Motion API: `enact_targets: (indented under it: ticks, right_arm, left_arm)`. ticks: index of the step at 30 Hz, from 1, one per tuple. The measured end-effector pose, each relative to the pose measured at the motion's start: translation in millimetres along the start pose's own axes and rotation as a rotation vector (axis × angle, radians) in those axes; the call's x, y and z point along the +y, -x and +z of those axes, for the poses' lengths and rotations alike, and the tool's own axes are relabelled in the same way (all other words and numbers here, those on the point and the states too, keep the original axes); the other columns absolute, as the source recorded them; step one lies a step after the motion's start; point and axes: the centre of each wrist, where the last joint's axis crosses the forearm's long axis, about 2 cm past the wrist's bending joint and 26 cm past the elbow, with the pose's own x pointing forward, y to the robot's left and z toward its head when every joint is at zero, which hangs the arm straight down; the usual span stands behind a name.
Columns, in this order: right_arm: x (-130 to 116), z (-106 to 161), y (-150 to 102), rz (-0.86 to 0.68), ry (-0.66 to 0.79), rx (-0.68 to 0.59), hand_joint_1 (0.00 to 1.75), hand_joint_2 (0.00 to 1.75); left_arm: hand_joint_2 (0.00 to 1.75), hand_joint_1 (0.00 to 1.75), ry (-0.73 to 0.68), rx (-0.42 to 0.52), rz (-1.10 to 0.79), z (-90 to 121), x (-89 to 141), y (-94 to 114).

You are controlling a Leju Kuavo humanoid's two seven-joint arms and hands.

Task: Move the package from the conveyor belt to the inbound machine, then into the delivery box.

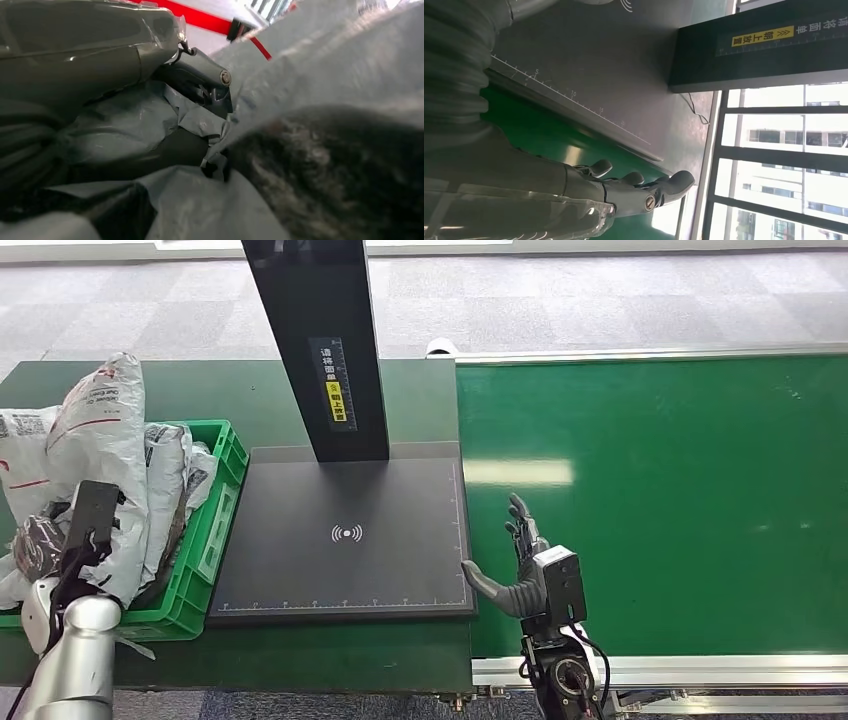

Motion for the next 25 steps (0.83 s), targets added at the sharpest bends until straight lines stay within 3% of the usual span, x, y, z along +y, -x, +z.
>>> enact_targets:
  ticks: [2,3,5,6,7,10,16,25]
  right_arm:
    - [0,0,0,0.002,-0.003,0.004,0.0,1.75]
    - [0,0,0,0.002,-0.004,0.005,0.0,1.75]
    - [0,0,0,0.003,-0.005,0.007,0.0,1.75]
    - [0,0,0,0.004,-0.006,0.009,0.0,1.75]
    - [0,0,0,0.004,-0.008,0.011,0.0,1.75]
    - [1,0,0,0.004,-0.014,0.018,0.0,1.75]
    - [3,-1,-1,-0.001,-0.015,0.017,0.0,1.75]
    - [4,-3,-2,-0.008,0.019,0.002,0.0,1.75]
  left_arm:
    - [1.75,1.66,0.053,0.031,-0.012,-7,-2,2]
    - [1.75,1.36,0.071,0.041,-0.015,-10,-3,3]
    - [1.75,0.49,0.106,0.052,-0.023,-14,-4,4]
    - [1.75,0.14,0.137,0.05,-0.028,-15,-5,4]
    - [1.75,0.0,0.176,0.042,-0.03,-17,-6,4]
    - [1.75,0.0,0.253,-0.001,-0.015,-21,-9,4]
    - [1.75,0.0,0.204,-0.059,0.048,-20,-13,4]
    - [1.75,0.0,-0.211,-0.337,0.382,3,-18,-12]
